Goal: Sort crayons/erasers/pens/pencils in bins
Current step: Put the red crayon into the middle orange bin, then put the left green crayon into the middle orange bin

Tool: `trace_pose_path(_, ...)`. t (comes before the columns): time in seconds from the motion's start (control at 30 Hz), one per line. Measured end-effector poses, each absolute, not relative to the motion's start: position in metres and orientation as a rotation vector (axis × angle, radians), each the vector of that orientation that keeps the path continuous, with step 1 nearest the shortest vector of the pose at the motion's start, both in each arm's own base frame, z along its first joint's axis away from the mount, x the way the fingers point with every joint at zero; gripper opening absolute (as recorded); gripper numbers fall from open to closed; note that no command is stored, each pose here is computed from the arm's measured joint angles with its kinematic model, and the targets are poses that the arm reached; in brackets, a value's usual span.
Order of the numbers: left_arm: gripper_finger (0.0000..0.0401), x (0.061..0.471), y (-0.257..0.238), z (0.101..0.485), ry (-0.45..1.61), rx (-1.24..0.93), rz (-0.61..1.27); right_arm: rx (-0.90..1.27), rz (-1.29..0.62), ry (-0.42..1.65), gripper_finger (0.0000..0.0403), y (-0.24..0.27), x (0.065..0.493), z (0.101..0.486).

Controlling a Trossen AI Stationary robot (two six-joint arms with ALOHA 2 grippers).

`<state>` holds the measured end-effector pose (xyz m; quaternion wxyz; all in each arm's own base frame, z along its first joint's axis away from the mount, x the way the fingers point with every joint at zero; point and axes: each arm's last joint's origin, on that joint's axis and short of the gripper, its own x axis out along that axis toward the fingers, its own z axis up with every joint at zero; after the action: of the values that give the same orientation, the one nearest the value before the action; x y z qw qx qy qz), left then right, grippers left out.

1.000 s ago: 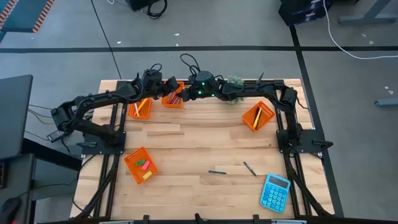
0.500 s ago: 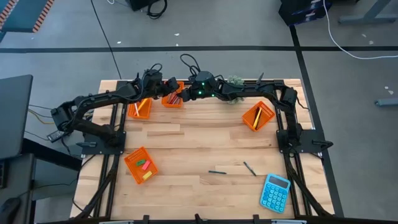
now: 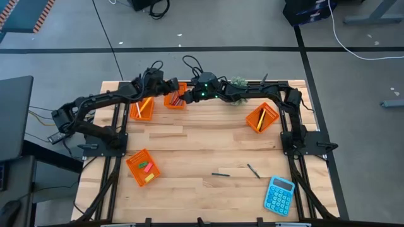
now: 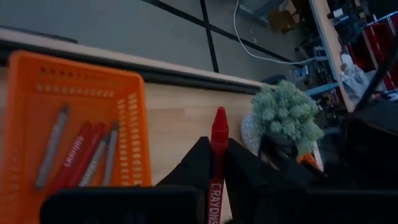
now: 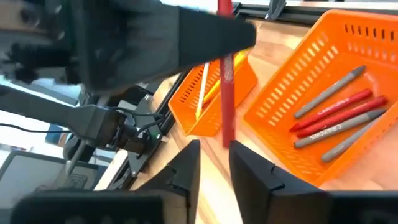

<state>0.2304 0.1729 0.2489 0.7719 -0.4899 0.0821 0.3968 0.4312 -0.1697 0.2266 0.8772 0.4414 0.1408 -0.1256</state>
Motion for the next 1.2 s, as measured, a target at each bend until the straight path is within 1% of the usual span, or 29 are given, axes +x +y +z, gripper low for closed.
trace_pose_path(0.1, 0.0037, 0.227, 0.177, 0.249, 0.186, -1.047, 0.857, 0.935, -0.250, 0.298, 0.0111, -0.168, 0.432, 0.227)
trace_pose_path(0.2, 0.0062, 0.223, 0.182, 0.248, 0.196, -1.038, 0.854, 0.945, -0.224, 0.306, 0.0128, -0.168, 0.432, 0.227)
trace_pose_path(0.27, 0.0068, 0.219, 0.186, 0.247, 0.212, -1.016, 0.871, 0.954, -0.188, 0.319, 0.0134, -0.167, 0.432, 0.227)
trace_pose_path(0.37, 0.0057, 0.213, 0.189, 0.244, 0.275, -0.952, 0.890, 0.979, -0.104, 0.349, 0.0137, -0.164, 0.432, 0.227)
trace_pose_path(0.47, 0.0032, 0.212, 0.188, 0.242, 0.342, -0.878, 0.877, 0.985, -0.030, 0.376, 0.0136, -0.160, 0.433, 0.228)
trace_pose_path(0.57, 0.0008, 0.211, 0.188, 0.241, 0.364, -0.836, 0.875, 0.975, 0.020, 0.393, 0.0131, -0.155, 0.434, 0.228)
trace_pose_path(0.63, 0.0007, 0.210, 0.190, 0.241, 0.362, -0.825, 0.893, 0.988, 0.040, 0.402, 0.0128, -0.153, 0.434, 0.228)
trace_pose_path(0.83, 0.0025, 0.205, 0.193, 0.239, 0.402, -0.808, 0.896, 1.011, 0.108, 0.433, 0.0121, -0.144, 0.436, 0.229)
trace_pose_path(0.93, 0.0019, 0.202, 0.193, 0.237, 0.439, -0.814, 0.845, 1.012, 0.133, 0.513, 0.0117, -0.139, 0.431, 0.230)
trace_pose_path(1.03, 0.0009, 0.203, 0.191, 0.240, 0.442, -0.829, 0.740, 0.948, 0.112, 0.633, 0.0113, -0.133, 0.414, 0.237)
trace_pose_path(1.1, 0.0007, 0.205, 0.187, 0.245, 0.439, -0.828, 0.667, 0.888, 0.069, 0.715, 0.0110, -0.128, 0.400, 0.244)
trace_pose_path(1.2, 0.0009, 0.210, 0.179, 0.254, 0.435, -0.791, 0.563, 0.847, -0.054, 0.871, 0.0108, -0.120, 0.375, 0.255)
